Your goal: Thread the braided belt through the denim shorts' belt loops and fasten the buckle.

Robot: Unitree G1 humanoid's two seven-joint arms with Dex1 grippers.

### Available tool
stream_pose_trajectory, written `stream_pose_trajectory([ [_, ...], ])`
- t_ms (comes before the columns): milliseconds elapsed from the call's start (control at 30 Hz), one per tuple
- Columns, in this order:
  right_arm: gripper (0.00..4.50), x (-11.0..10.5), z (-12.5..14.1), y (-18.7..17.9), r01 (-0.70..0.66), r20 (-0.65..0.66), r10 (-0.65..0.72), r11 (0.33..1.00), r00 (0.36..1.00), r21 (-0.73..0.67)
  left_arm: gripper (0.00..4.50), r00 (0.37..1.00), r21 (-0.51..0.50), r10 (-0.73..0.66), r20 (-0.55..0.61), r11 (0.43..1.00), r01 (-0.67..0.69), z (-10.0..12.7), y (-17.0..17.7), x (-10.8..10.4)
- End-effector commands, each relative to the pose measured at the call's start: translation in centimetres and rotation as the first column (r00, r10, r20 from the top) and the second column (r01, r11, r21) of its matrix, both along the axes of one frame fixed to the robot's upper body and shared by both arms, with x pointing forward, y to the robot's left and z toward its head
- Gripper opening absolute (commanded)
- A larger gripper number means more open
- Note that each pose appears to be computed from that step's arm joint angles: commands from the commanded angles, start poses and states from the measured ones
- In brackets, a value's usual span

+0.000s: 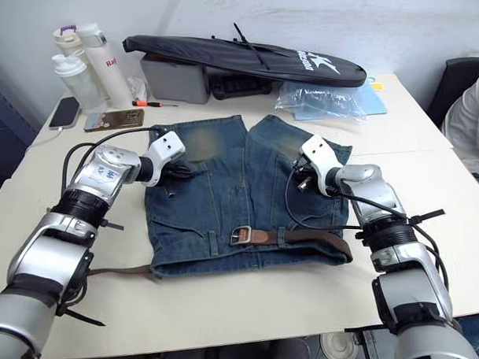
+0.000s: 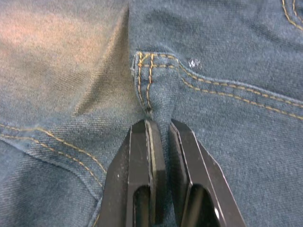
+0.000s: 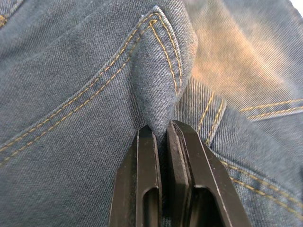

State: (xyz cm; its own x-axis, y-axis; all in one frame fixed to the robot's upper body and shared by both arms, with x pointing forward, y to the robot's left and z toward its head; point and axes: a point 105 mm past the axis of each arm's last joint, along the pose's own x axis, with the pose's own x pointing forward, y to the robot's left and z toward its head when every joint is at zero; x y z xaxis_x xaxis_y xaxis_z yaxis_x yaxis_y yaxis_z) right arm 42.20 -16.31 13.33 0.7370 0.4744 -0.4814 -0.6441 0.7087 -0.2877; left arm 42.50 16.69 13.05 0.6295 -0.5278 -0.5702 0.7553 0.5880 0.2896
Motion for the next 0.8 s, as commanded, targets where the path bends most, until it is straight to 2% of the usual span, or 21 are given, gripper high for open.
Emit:
stream_pose_trajectory([
  [33,0.02,0.7,1.4,-0.9,0.023,0.049,-0.024,1.000,0.999,0.010,0.00,0.999,-0.016,0.033,0.013,0.999,-0.033,0.6,1.3,0.1],
  [67,0.01,0.6,1.6,-0.7,0.010,0.046,-0.011,1.000,0.999,0.027,0.47,0.999,-0.044,0.031,-0.011,0.999,-0.031,0.6,1.2,-0.2],
  [100,0.43,0.4,1.9,-0.5,-0.005,0.046,0.003,0.999,0.999,0.040,0.95,0.999,-0.065,0.022,-0.031,0.998,-0.024,0.6,1.2,-0.5],
  [167,1.20,0.2,2.6,-0.5,-0.023,0.050,0.020,0.998,0.999,0.056,1.59,0.999,-0.099,0.011,-0.052,0.995,-0.016,1.0,1.3,-1.1],
  [267,2.60,-0.1,3.9,-1.1,-0.037,0.072,0.032,0.997,0.997,0.070,2.92,0.999,-0.167,0.028,-0.046,0.985,-0.035,2.3,1.8,-1.5],
  [300,3.21,-0.2,4.8,-1.3,-0.041,0.089,0.033,0.995,0.995,0.088,3.49,0.999,-0.184,0.034,-0.039,0.982,-0.040,2.9,2.2,-1.8],
  [333,3.54,-0.4,5.5,-1.4,-0.050,0.103,0.039,0.994,0.994,0.101,3.78,0.999,-0.200,0.040,-0.030,0.979,-0.046,3.5,2.5,-2.0],
  [367,4.11,-0.5,6.0,-1.4,-0.056,0.111,0.044,0.992,0.993,0.109,4.28,0.999,-0.208,0.044,-0.025,0.977,-0.048,3.9,2.7,-2.1],
  [400,4.46,-1.0,7.0,-1.4,-0.084,0.123,0.069,0.989,0.990,0.122,4.50,0.997,-0.255,0.068,-0.021,0.964,-0.072,5.0,3.2,-2.4],
  [467,4.46,-2.4,8.7,-0.9,-0.170,0.139,0.149,0.974,0.979,0.148,4.50,0.995,-0.330,0.094,-0.013,0.939,-0.093,7.0,3.9,-3.3],
  [567,4.46,-5.9,9.9,1.1,-0.375,0.121,0.358,0.912,0.926,0.169,4.50,0.992,-0.444,0.116,-0.048,0.887,-0.125,9.1,5.0,-5.2],
  [667,4.46,-8.9,9.9,2.5,-0.512,0.085,0.505,0.846,0.859,0.152,4.50,0.990,-0.478,0.111,-0.087,0.867,-0.139,9.6,5.7,-7.0],
  [767,4.46,-12.1,10.2,4.1,-0.665,0.094,0.658,0.740,0.747,0.106,4.50,0.976,-0.484,0.120,-0.180,0.853,-0.194,8.9,7.2,-10.8],
  [800,4.46,-12.8,9.9,4.5,-0.691,0.069,0.688,0.714,0.723,0.113,4.50,0.970,-0.533,0.118,-0.214,0.818,-0.217,9.3,7.3,-12.0],
])
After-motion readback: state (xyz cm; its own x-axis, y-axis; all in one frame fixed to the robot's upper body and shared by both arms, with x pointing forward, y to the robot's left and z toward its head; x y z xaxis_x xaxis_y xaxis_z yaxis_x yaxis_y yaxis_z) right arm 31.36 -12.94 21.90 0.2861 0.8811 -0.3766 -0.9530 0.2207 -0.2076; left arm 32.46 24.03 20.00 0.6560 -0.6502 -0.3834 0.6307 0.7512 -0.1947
